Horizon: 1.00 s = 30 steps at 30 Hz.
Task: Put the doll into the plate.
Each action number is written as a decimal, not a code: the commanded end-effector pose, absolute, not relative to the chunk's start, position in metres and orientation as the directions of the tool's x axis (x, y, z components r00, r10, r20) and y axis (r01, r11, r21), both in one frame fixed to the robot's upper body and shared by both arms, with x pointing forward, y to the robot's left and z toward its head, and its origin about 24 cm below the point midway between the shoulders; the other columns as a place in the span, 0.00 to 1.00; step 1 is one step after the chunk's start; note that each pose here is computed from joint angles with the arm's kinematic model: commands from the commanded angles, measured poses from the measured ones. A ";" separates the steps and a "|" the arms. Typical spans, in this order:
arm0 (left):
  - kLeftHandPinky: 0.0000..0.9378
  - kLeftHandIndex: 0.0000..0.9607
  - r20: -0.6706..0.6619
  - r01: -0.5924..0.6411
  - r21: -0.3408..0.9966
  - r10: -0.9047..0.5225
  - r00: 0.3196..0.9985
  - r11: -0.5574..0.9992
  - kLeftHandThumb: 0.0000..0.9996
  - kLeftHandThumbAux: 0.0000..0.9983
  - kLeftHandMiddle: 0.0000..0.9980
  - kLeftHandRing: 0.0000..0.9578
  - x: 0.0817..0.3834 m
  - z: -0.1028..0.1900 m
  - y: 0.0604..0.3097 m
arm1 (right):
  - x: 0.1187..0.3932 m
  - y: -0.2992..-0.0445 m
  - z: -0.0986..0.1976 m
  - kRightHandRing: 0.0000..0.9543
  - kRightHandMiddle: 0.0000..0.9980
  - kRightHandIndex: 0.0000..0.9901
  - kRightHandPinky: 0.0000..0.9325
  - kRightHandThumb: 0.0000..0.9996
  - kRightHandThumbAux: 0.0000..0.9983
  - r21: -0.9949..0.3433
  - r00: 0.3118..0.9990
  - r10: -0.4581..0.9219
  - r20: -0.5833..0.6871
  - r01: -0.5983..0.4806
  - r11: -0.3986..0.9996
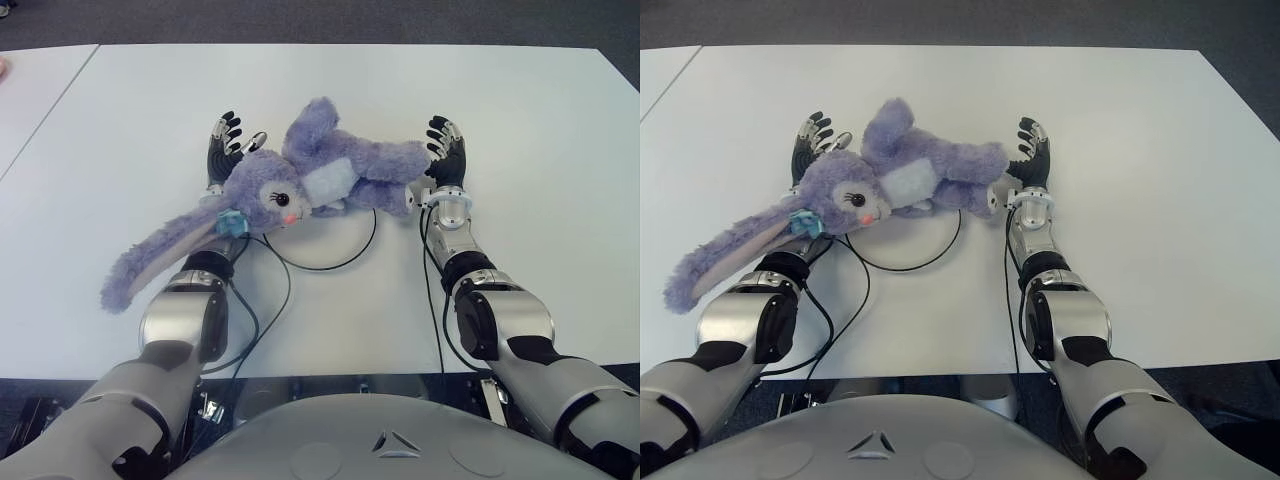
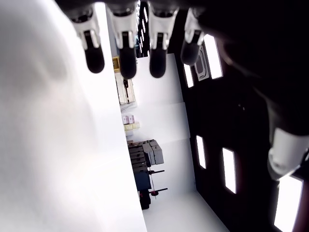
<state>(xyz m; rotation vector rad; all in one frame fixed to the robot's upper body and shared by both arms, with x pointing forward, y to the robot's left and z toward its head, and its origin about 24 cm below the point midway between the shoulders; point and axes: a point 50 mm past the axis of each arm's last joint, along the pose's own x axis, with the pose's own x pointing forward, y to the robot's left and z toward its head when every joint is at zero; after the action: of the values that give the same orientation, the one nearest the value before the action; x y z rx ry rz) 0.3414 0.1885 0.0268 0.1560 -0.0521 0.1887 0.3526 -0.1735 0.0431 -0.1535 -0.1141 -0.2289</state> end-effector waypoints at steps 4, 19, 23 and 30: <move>0.18 0.13 -0.393 -0.183 0.150 0.229 0.891 0.972 0.00 0.59 0.17 0.17 0.249 -0.086 0.174 | 0.257 -0.166 -0.078 0.20 0.21 0.19 0.24 0.00 1.00 -0.182 0.909 -0.245 -0.336 0.193 0.964; 0.19 0.14 -0.390 -0.184 0.150 0.229 0.892 0.971 0.00 0.60 0.17 0.17 0.249 -0.085 0.174 | 0.258 -0.165 -0.078 0.22 0.22 0.20 0.26 0.00 1.00 -0.163 0.908 -0.248 -0.338 0.203 0.965; 0.19 0.13 -0.390 -0.184 0.151 0.230 0.892 0.971 0.00 0.60 0.17 0.17 0.249 -0.085 0.174 | 0.257 -0.165 -0.078 0.22 0.22 0.20 0.26 0.01 1.00 -0.161 0.908 -0.249 -0.337 0.205 0.965; 0.19 0.13 -0.391 -0.187 0.150 0.232 0.891 0.971 0.00 0.62 0.16 0.16 0.250 -0.085 0.174 | 0.257 -0.165 -0.078 0.22 0.22 0.20 0.26 0.01 1.00 -0.161 0.908 -0.250 -0.336 0.206 0.965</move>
<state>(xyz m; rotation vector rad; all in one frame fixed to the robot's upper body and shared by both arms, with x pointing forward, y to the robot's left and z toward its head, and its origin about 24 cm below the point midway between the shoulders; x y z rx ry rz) 0.3414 0.1888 0.0268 0.1509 -0.0522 0.1934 0.3526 -0.1737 0.0432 -0.1524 -0.1141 -0.2296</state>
